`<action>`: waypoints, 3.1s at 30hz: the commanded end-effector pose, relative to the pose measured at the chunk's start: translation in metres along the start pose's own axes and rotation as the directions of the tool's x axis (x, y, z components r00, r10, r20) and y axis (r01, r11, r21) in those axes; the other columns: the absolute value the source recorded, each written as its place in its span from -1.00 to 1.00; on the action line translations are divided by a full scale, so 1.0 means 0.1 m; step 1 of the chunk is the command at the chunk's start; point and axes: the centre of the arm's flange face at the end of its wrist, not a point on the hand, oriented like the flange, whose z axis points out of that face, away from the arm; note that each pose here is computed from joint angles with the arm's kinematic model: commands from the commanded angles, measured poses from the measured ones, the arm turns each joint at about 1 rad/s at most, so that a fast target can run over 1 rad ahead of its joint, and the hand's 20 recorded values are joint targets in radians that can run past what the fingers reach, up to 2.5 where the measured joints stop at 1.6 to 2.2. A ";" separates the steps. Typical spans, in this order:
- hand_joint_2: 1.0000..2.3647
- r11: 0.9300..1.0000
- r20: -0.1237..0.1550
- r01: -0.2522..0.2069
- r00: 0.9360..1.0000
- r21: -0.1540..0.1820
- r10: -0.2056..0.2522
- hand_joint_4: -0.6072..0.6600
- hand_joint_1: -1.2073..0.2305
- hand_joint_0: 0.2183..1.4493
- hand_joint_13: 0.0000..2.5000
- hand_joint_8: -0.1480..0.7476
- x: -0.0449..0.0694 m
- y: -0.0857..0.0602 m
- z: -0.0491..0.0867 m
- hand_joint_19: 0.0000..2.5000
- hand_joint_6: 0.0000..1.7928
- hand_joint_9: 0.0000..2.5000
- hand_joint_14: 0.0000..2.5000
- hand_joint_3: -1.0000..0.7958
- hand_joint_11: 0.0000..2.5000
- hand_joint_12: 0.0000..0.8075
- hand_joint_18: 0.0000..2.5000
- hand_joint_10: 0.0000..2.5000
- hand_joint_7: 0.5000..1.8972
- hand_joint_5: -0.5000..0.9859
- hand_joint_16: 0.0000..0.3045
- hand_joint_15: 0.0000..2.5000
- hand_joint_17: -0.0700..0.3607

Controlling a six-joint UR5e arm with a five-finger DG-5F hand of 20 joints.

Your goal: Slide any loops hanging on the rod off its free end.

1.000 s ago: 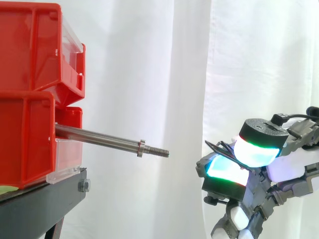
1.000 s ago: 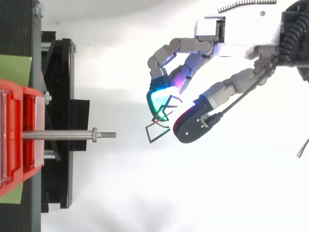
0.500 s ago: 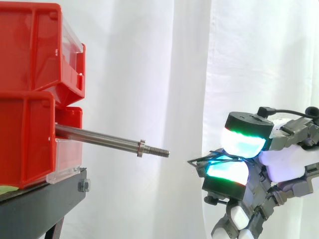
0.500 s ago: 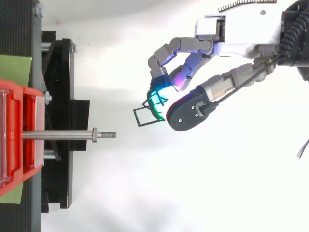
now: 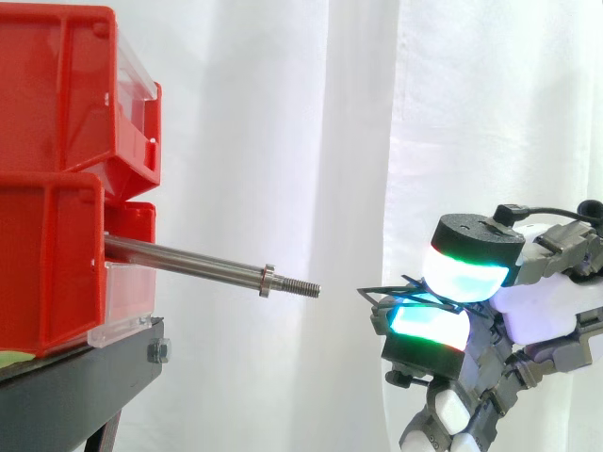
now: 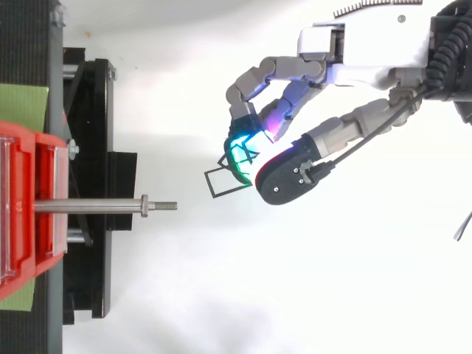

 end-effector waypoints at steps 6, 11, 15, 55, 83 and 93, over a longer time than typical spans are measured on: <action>-1.00 1.000 0.002 -0.011 1.000 0.009 0.011 0.27 -0.42 -0.25 -0.42 -0.02 0.00 -0.01 -0.01 -0.84 -0.05 -0.41 -1.00 -0.44 -0.81 -0.32 -0.44 -0.99 0.04 -0.63 -0.72 -0.98 -0.23; -1.00 1.000 0.000 -0.018 1.000 0.012 0.018 0.26 -0.42 -0.28 -0.40 -0.02 0.00 -0.01 -0.02 -0.83 -0.05 -0.39 -1.00 -0.44 -0.80 -0.32 -0.42 -0.99 0.06 -0.62 -0.72 -0.97 -0.24; -1.00 1.000 -0.003 -0.021 1.000 0.018 0.021 0.24 -0.41 -0.30 -0.39 -0.01 0.00 -0.02 -0.02 -0.83 -0.05 -0.37 -1.00 -0.44 -0.80 -0.33 -0.42 -0.99 0.06 -0.61 -0.72 -0.97 -0.24; -1.00 0.998 -0.005 -0.045 0.999 0.034 0.045 0.28 -0.45 -0.34 -0.35 -0.02 0.00 -0.04 -0.04 -0.81 -0.06 -0.33 -1.00 -0.44 -0.77 -0.33 -0.37 -0.99 0.00 -0.61 -0.73 -0.94 -0.24; -1.00 0.998 0.000 -0.046 0.999 0.035 0.046 0.19 -0.23 -0.35 -0.33 0.00 -0.02 -0.04 -0.04 -0.78 -0.10 -0.28 -1.00 -0.44 -0.76 -0.34 -0.37 -0.99 0.07 -0.56 -0.73 -0.92 -0.24; -1.00 0.998 -0.001 -0.047 0.999 0.047 0.047 0.21 -0.46 -0.29 -0.36 -0.04 -0.04 -0.06 -0.06 -0.80 -0.07 -0.34 -1.00 -0.44 -0.76 -0.33 -0.39 -0.99 0.02 -0.60 -0.72 -0.93 -0.24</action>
